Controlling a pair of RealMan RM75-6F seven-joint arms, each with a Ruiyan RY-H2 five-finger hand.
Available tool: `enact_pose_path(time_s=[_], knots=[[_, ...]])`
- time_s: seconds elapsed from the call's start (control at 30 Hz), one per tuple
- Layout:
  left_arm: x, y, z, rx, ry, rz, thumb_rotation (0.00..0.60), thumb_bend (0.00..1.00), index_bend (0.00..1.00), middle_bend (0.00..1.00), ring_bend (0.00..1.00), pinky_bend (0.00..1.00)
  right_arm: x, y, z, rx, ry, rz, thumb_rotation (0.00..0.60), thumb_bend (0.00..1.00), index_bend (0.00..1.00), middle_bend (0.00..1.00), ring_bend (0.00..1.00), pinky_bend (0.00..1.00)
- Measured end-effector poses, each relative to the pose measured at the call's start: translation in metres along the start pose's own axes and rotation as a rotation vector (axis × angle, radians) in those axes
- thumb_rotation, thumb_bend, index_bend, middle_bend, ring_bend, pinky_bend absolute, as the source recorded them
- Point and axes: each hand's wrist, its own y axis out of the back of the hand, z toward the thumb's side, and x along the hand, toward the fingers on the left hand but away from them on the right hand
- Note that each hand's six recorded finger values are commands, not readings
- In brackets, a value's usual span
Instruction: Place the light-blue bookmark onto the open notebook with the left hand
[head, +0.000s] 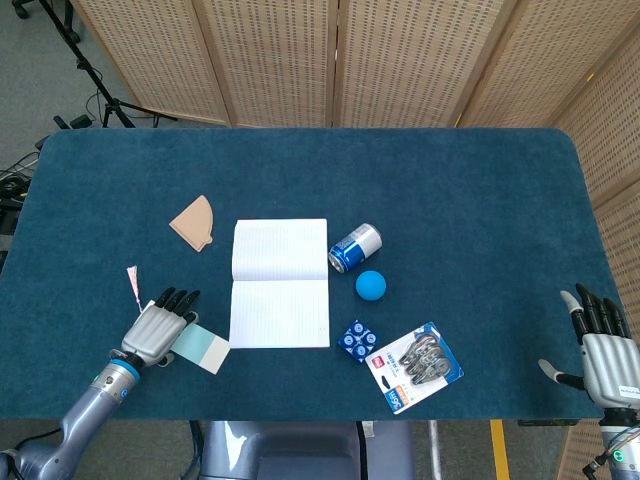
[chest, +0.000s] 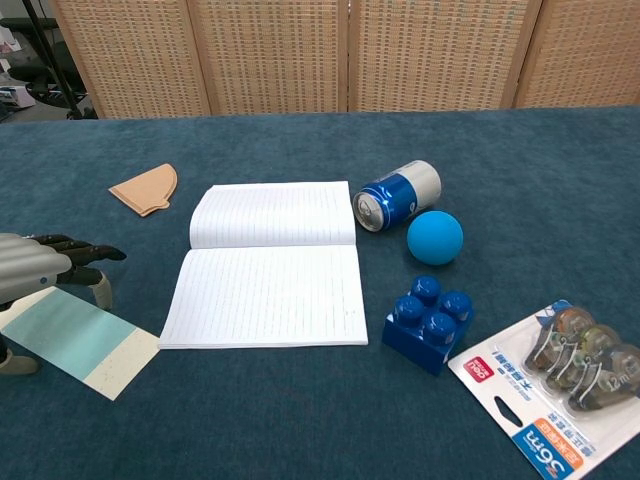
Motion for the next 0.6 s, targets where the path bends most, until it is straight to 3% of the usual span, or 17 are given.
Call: enact_pose_path(time_s=[0.6], knots=[[-0.0002, 0.0031, -0.0008, -0.006, 0.008, 0.012, 0.600, 0.48, 0.53, 0.00, 0.00, 0.00, 0.0001, 0.0004, -0.0002, 0.000, -0.001, -0.001, 0.600, 0.05, 0.00, 0.00, 0.00, 0.00]])
